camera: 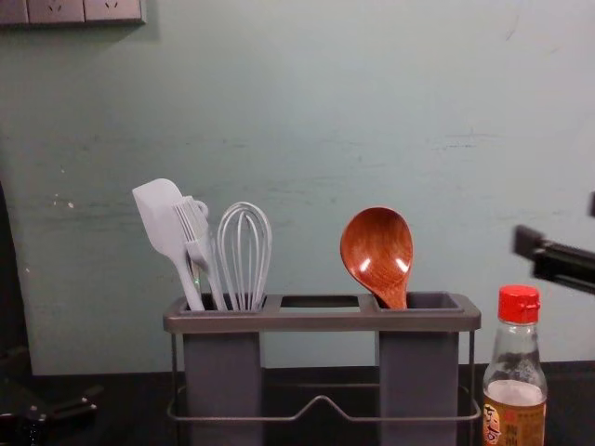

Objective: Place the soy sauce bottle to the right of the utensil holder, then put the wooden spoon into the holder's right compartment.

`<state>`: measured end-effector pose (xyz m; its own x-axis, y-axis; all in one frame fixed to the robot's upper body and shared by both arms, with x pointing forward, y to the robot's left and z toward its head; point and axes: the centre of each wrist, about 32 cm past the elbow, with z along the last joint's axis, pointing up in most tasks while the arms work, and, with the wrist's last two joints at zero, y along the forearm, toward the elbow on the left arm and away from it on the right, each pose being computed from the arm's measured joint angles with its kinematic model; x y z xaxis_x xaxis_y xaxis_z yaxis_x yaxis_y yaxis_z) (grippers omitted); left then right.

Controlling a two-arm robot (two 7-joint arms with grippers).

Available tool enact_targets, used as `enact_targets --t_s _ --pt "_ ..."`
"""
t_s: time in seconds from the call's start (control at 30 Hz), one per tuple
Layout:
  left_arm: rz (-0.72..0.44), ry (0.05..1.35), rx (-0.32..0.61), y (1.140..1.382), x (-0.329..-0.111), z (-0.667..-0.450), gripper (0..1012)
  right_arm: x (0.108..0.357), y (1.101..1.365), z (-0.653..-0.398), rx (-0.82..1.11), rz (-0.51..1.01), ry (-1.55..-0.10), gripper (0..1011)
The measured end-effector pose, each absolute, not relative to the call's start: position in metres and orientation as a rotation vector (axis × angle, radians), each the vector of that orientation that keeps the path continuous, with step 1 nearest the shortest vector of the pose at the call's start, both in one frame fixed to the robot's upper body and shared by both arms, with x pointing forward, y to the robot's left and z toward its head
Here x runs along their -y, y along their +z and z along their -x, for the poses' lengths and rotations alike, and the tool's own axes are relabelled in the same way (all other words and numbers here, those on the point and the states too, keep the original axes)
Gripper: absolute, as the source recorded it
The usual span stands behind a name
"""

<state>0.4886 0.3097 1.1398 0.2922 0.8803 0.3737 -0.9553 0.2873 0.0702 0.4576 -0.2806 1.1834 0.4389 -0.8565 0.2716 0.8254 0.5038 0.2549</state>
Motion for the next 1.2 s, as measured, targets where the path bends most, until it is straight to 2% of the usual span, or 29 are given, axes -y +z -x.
enact_targets --t_s 0.17,0.37,0.63,0.9,1.2 --pt "-0.305 1.248 0.285 1.140 -0.310 -0.489 1005 0.297 1.182 -0.457 0.398 -0.075 -1.167 1004" --pt "-0.304 1.248 0.285 1.140 -0.310 -0.489 1005 0.305 1.176 -0.463 0.392 -0.032 -1.261 1004" --pt "-0.304 1.248 0.285 1.140 -0.310 -0.489 1005 0.311 1.168 -0.484 0.331 0.139 -1.364 1004" --pt "-0.305 1.248 0.285 1.140 -0.310 -0.489 1005 0.313 1.157 -0.506 0.276 0.264 -1.348 1004" --pt "-0.305 1.248 0.285 1.140 -0.310 -0.489 1005 0.312 1.137 -0.522 0.289 0.268 -1.310 1004"
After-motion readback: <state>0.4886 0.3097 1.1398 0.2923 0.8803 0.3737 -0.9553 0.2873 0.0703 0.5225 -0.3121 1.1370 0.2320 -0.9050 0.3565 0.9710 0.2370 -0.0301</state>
